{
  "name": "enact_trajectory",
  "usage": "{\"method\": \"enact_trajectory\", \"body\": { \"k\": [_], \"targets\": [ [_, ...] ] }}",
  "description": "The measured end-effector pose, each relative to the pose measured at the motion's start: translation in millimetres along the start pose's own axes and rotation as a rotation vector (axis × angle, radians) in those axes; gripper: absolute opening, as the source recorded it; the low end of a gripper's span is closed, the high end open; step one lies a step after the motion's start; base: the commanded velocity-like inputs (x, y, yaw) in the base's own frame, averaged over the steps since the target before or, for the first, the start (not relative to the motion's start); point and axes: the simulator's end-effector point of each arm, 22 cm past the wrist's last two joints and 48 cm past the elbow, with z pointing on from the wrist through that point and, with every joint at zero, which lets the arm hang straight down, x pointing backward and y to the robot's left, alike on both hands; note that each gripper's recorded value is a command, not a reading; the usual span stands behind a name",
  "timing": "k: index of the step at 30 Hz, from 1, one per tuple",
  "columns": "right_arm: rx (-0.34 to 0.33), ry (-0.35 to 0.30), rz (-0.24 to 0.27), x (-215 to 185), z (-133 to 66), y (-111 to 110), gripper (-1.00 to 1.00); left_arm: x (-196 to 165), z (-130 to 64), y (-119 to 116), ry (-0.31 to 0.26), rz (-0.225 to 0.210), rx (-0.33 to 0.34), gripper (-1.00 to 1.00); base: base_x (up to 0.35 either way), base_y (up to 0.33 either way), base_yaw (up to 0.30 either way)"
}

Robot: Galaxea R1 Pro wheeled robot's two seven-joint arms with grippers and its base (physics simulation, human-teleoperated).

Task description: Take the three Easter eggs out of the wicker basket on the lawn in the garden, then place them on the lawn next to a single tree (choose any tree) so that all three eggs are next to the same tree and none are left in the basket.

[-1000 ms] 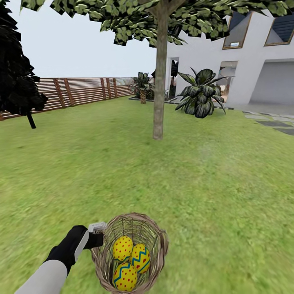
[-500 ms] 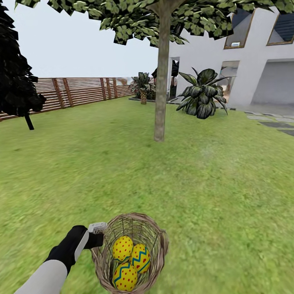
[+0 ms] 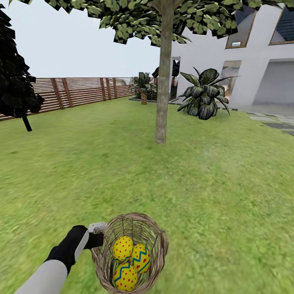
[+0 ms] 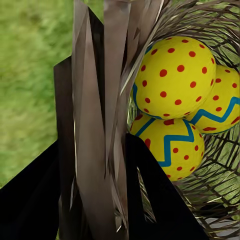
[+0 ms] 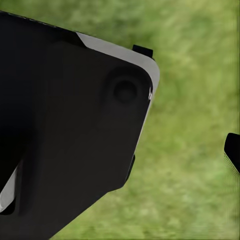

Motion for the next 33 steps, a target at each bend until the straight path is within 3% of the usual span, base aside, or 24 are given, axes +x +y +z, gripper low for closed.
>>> {"method": "enact_trajectory", "body": {
  "k": [19, 33],
  "targets": [
    [-0.012, 0.008, -0.001, 2.4, 0.4, 6.3, 1.0, 0.2, 0.0, -1.1, 0.001, -0.001, 0.003, -1.0, 0.324, 0.077, -0.003],
    [-0.029, 0.017, 0.012, 4.5, 1.1, 16.5, 1.0, 0.4, 0.1, -1.3, 0.002, -0.001, 0.004, -1.0, 0.324, 0.077, -0.265]
  ]
}}
